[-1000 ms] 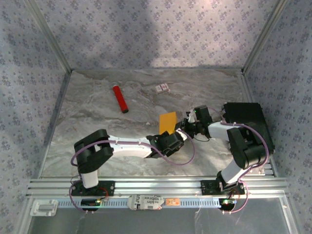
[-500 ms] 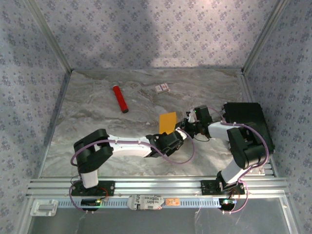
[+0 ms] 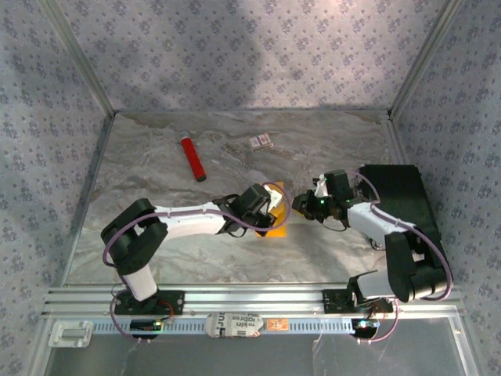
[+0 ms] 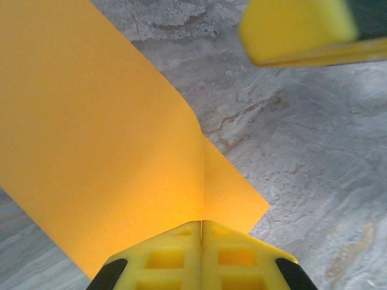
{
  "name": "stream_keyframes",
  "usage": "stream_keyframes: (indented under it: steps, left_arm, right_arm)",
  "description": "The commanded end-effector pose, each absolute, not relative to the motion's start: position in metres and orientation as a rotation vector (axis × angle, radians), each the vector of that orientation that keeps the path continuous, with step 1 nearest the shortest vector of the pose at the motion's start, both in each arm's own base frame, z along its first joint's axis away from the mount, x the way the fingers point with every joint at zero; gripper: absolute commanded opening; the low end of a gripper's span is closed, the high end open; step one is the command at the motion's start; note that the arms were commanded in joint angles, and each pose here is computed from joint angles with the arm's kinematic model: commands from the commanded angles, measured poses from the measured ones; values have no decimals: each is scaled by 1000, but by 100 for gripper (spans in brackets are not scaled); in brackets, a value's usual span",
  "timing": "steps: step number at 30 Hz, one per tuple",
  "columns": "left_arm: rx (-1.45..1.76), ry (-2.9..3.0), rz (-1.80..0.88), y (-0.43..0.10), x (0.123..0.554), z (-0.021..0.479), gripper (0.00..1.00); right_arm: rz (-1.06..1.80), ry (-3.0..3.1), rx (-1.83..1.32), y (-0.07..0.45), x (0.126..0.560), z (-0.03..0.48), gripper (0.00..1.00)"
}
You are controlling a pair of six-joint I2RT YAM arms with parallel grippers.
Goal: Fold a paper plane with a square sheet of paper (pick it up from the middle)
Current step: Fold the triangle a second time at the center of the table.
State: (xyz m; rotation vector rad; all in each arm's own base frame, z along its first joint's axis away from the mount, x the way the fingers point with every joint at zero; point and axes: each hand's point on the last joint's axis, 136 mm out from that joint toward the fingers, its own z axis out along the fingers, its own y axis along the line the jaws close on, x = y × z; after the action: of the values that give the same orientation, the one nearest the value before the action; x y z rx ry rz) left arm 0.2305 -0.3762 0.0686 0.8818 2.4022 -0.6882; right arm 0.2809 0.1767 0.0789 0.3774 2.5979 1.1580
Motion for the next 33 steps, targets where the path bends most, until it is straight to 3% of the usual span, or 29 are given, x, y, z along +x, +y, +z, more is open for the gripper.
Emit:
stream_keyframes:
  steps: [1,14,23,29,33]
  left_arm:
    - [872,2402,-939,-391,216,86,0]
    - [835,2448,-985,-390,217,79,2]
    - [658,2494,-1079,-394,219,75,0]
    - [601,2495,-1115,-395,220,76,0]
    - [637,2516,-1088,-392,216,72,8]
  right_arm:
    - [1119,2659,375,174,262,67,16]
    - [1092,2700,357,194,241,49,4]
    - [1042,2714,402,187,235,43,3]
    - [1166,2684,340,201,234,55,5]
    - [1225,2662,336,208,236,59,6]
